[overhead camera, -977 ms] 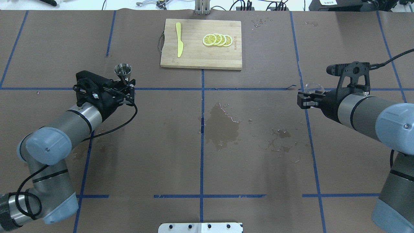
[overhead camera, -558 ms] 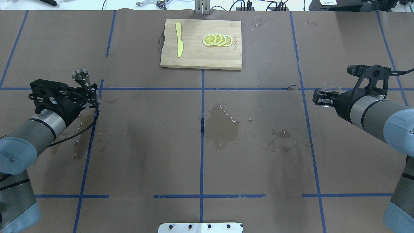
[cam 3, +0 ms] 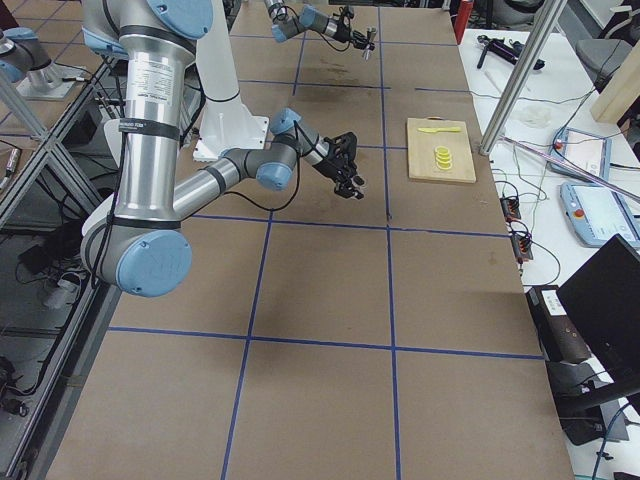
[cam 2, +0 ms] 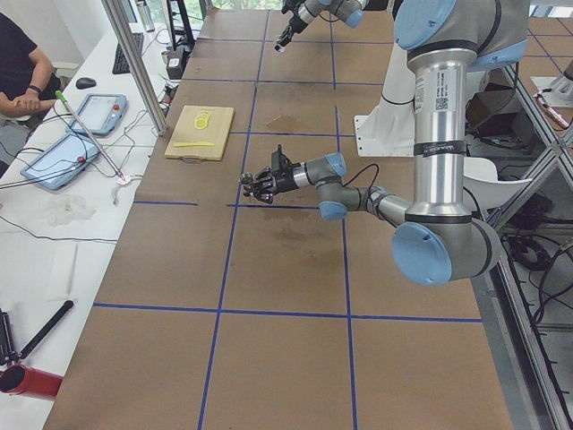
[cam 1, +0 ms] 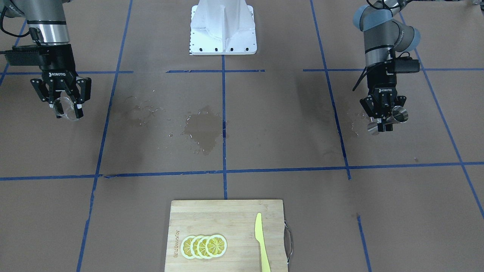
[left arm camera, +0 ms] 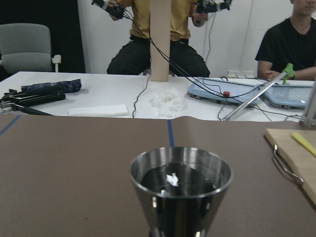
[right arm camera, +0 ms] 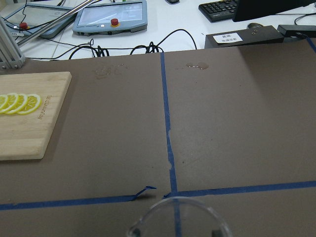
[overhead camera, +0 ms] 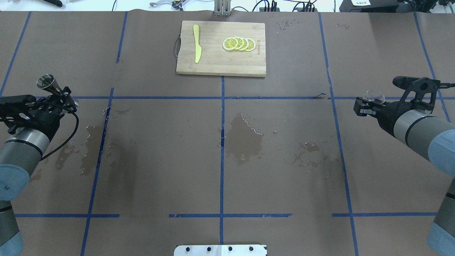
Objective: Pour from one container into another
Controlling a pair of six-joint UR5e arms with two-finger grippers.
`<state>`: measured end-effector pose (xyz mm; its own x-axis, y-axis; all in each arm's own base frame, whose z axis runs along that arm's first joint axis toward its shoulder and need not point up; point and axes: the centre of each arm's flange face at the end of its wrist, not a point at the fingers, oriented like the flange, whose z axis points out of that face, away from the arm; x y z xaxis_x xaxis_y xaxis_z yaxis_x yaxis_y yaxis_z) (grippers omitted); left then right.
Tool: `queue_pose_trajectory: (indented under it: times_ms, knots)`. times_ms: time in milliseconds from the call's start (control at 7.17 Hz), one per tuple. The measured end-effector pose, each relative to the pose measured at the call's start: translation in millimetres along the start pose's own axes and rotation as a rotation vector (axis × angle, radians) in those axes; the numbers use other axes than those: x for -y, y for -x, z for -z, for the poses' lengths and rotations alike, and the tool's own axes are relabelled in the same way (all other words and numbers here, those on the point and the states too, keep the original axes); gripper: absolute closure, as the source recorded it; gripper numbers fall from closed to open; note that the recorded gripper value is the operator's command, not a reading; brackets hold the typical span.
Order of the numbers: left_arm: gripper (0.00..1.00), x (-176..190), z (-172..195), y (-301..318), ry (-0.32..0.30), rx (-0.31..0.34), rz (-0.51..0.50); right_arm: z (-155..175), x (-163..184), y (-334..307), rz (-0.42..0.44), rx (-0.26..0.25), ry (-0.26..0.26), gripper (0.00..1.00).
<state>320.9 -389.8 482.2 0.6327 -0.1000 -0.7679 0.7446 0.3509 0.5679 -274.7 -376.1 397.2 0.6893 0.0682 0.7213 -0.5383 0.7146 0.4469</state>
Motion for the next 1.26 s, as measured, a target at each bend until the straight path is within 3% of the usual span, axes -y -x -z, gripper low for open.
queue_pose_trajectory:
  times_ms: [419,1256]
  knots:
    - [1.00,-47,14,-4,-0.055,0.007,-0.016,-12,-9,-19,0.009,0.019,-0.032,1.00]
    - [1.00,-118,29,-18,-0.098,-0.008,-0.045,-23,-13,-30,0.014,-0.015,-0.078,1.00]
